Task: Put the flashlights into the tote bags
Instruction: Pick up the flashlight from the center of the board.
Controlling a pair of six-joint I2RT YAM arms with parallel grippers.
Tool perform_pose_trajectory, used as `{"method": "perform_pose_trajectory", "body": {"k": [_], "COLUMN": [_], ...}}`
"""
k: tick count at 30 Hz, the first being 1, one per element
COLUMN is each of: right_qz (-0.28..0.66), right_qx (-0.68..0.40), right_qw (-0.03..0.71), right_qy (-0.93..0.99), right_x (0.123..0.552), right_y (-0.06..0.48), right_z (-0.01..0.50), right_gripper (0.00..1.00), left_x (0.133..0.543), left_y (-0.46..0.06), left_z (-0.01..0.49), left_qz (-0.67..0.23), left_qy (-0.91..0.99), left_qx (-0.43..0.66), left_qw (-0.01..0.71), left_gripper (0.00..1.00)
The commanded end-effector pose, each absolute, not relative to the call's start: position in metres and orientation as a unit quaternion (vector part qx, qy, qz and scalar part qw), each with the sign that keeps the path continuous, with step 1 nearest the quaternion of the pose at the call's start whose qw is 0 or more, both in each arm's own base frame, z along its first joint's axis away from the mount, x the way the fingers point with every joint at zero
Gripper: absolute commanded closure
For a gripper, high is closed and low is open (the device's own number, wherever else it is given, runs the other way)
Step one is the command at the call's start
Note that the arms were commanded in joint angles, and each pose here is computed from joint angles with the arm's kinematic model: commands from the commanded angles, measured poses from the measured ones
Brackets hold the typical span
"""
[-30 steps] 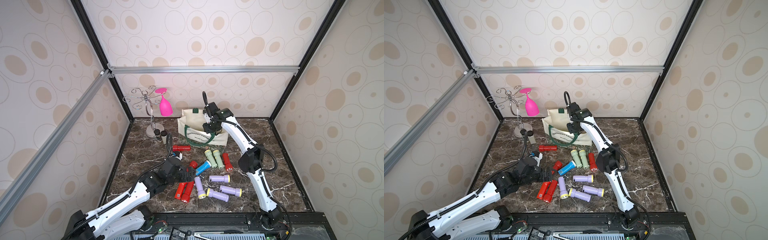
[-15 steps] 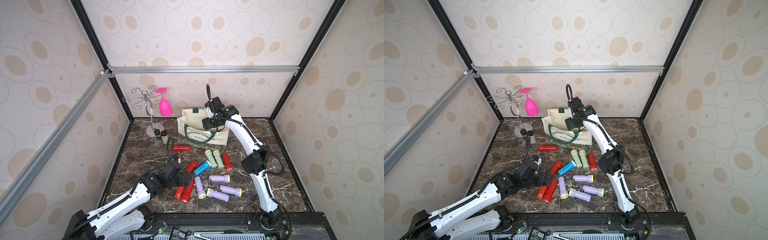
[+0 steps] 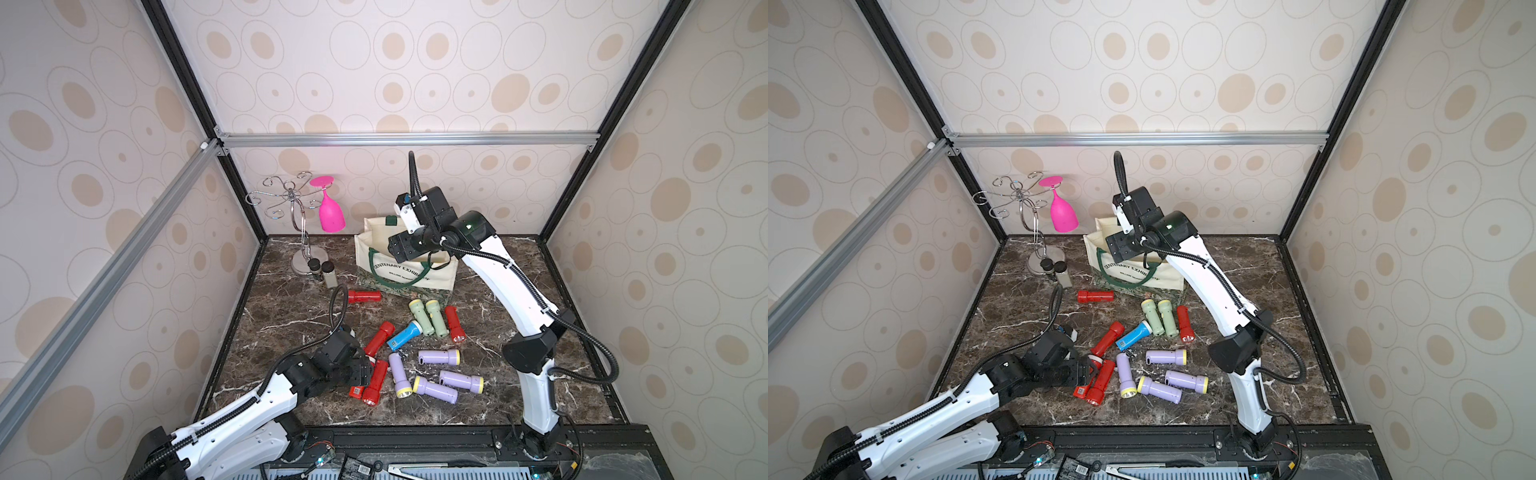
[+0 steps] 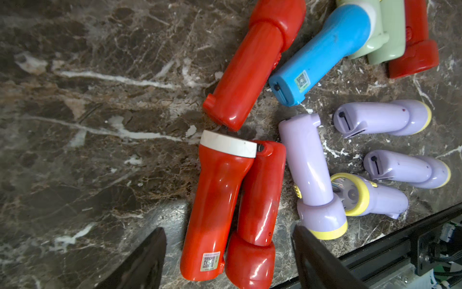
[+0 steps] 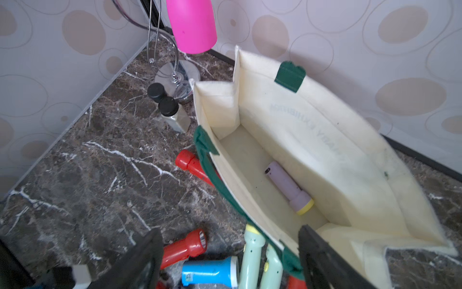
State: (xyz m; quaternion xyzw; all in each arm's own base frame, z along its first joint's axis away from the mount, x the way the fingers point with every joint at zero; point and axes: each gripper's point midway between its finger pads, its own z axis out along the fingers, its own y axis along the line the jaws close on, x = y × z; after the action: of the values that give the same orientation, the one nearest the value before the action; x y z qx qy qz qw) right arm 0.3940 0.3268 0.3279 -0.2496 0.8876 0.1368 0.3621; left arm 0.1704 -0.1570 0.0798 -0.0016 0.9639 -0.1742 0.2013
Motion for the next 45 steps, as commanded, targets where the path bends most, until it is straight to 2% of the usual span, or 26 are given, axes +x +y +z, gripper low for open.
{"method": "perform_pose_trajectory", "body": {"k": [1, 9, 12, 22, 29, 36, 45], "right_qz": [0.133, 0.204, 0.226, 0.239, 0.235, 0.224, 0.23], "right_qx": [-0.25, -0.194, -0.16, -0.1, -0.095, -0.099, -0.12], "right_qw": [0.347, 0.315, 0.299, 0.248, 0.239, 0.234, 0.235], "right_qy": [0.894, 0.906, 0.913, 0.934, 0.937, 0.941, 0.937], "right_x": [0.356, 0.276, 0.259, 0.233, 0.229, 0.231, 0.235], "right_y": [0.322, 0.32, 0.314, 0.302, 0.299, 0.3, 0.311], "right_z": [0.323, 0.288, 0.264, 0.201, 0.19, 0.18, 0.178], "right_gripper": [0.1, 0.09, 0.1, 0.11, 0.12, 0.14, 0.17], "left_x": [0.168, 0.178, 0.182, 0.185, 0.186, 0.194, 0.205], "left_y": [-0.148, -0.152, -0.158, -0.157, -0.153, -0.153, -0.151], "left_z": [0.073, 0.067, 0.06, 0.034, 0.024, 0.019, 0.038], "left_qz": [-0.156, -0.145, -0.145, -0.12, -0.111, -0.101, -0.109], "left_qy": [0.968, 0.968, 0.969, 0.975, 0.975, 0.974, 0.964], "left_qx": [-0.009, -0.011, -0.007, 0.008, 0.008, -0.004, -0.03], "left_qw": [0.197, 0.203, 0.199, 0.187, 0.192, 0.204, 0.241], "left_gripper": [0.26, 0.31, 0.32, 0.39, 0.44, 0.56, 0.82]}}
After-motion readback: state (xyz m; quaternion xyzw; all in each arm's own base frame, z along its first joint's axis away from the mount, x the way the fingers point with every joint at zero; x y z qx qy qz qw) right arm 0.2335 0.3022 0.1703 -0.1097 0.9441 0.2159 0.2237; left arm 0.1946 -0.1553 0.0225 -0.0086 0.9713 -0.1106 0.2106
